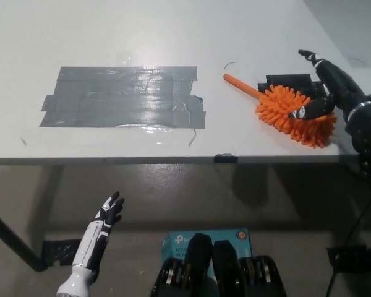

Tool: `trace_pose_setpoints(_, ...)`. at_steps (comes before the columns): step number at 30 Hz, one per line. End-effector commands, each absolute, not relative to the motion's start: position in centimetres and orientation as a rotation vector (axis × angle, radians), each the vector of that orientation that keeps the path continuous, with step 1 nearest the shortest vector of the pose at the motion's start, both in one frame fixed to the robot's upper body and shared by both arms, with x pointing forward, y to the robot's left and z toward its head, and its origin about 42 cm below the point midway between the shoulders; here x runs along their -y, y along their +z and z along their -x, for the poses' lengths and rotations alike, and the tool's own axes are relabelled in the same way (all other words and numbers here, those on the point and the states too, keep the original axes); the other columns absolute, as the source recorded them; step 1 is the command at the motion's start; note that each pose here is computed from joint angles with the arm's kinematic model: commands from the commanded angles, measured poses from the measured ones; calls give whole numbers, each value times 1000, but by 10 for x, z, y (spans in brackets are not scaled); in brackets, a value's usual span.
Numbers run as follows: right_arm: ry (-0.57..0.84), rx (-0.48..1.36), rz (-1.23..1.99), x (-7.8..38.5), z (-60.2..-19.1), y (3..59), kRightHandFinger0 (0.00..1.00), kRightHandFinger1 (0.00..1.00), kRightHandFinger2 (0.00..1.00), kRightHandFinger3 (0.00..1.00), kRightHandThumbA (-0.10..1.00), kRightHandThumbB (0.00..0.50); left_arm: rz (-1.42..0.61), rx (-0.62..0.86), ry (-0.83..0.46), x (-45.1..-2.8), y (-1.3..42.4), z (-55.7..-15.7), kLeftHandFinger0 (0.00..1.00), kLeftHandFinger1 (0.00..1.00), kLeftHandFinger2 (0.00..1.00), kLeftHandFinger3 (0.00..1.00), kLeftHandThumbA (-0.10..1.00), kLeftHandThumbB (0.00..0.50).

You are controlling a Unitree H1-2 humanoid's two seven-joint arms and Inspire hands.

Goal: An orange duster is kept infront of the robot in the middle of the table and the robot extends its right arm to grab the duster, picks it up and hands it to a person

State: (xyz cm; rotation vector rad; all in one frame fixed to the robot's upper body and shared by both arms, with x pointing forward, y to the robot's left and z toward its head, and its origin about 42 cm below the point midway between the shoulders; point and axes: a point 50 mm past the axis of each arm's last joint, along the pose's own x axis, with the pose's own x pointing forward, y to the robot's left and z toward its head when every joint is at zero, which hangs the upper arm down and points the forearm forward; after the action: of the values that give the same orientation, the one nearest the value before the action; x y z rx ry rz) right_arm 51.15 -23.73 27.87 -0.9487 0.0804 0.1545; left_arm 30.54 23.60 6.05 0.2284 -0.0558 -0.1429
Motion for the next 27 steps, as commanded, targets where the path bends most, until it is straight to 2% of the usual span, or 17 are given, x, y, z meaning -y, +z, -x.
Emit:
trace_pose_setpoints(1,144,-76,964,226,-527,303,1000,1000,1000,1000,1000,370,-233,121,-150,-237,73,-311,1000,1000,1000,1000,1000,211)
trace_pose_setpoints(6,178,-118,955,222,-536,293,1000,1000,1000,1000,1000,372,-233,121,-152,-237,74,-312,1000,1000,1000,1000,1000,212)
trace_pose_setpoints(14,213,-198,931,224,-552,287,1000,1000,1000,1000,1000,415,-240,125,-159,-237,77,-316,1000,1000,1000,1000,1000,228)
trace_pose_setpoints(17,224,-205,922,224,-554,290,1000,1000,1000,1000,1000,417,-244,125,-161,-236,77,-317,1000,1000,1000,1000,1000,229)
trace_pose_setpoints(21,241,-237,935,221,-557,288,1000,1000,1000,1000,1000,392,-245,114,-161,-237,77,-316,1000,1000,1000,1000,1000,231)
trace_pose_setpoints(23,248,-268,949,221,-560,284,1000,1000,1000,1000,1000,372,-245,116,-163,-237,77,-316,1000,1000,1000,1000,1000,225)
trace_pose_setpoints(24,262,-291,941,222,-563,281,1000,1000,1000,1000,1000,347,-245,117,-164,-237,77,-316,1000,1000,1000,1000,1000,224)
trace_pose_setpoints(25,270,-300,934,223,-565,280,1000,1000,1000,1000,1000,346,-245,117,-164,-237,77,-316,1000,1000,1000,1000,1000,224)
trace_pose_setpoints(26,286,-331,919,225,-568,278,1000,1000,1000,1000,1000,300,-245,118,-162,-237,77,-316,1000,1000,1000,1000,1000,227)
trace_pose_setpoints(27,289,-358,946,226,-570,277,1000,1000,1000,1000,1000,275,-247,120,-162,-237,78,-316,1000,1000,1000,1000,1000,223)
